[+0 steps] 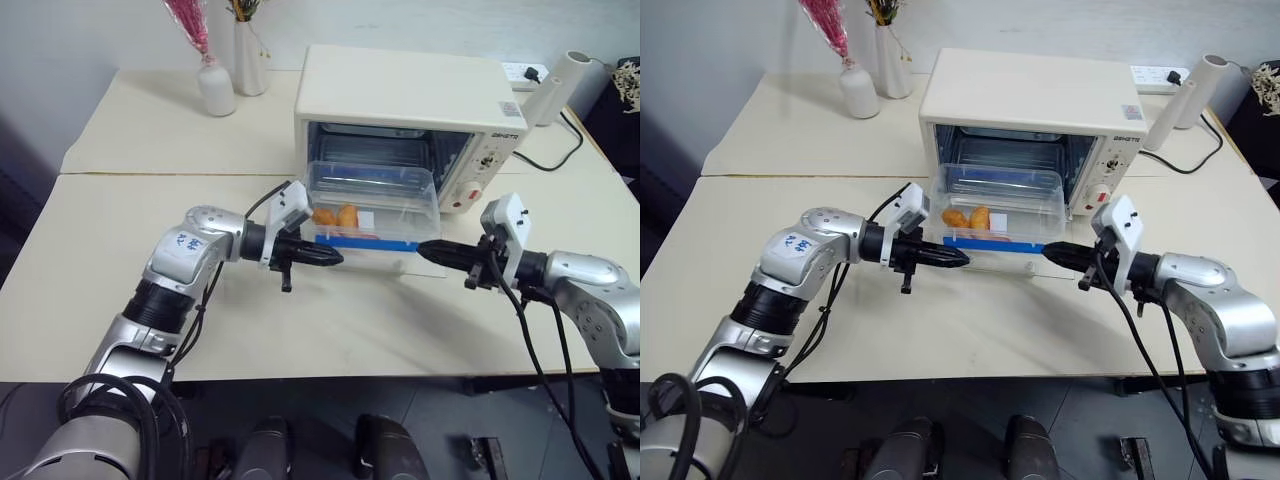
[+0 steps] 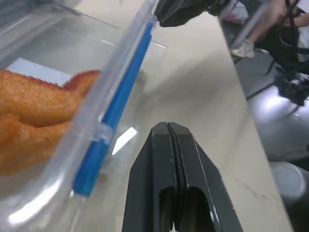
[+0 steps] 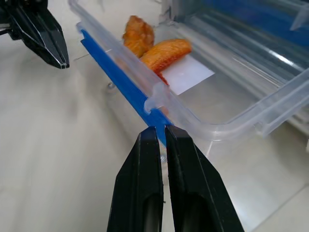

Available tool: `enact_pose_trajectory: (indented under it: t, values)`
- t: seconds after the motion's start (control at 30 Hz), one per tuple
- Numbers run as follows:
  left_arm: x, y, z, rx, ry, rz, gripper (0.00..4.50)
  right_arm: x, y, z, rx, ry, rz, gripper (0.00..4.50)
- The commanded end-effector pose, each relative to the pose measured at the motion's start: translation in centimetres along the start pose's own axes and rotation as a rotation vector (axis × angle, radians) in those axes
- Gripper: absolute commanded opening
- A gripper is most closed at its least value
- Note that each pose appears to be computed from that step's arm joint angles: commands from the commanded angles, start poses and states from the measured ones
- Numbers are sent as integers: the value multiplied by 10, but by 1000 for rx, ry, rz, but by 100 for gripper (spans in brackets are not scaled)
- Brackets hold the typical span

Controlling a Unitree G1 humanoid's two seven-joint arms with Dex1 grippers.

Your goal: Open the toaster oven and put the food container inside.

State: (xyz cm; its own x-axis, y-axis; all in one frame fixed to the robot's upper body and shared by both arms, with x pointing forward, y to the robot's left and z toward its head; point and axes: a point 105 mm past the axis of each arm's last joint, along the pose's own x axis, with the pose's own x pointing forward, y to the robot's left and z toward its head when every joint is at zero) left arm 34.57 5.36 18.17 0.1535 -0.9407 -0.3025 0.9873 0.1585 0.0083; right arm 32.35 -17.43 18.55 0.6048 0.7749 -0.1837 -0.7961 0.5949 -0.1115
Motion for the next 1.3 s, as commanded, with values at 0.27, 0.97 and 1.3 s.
enact_pose_trajectory:
  t: [0.27,0.97,1.3]
  values:
    - [2,57,43,77,-151,299,0,28,-34,27,-58,-160,-214,28]
    - [-109,-35,89,40,-267,39,119,-38,44,6,76,-80,-53,24]
    - [-131,-66,87,108,-146,-2,436,-24,43,-62,194,21,-311,24]
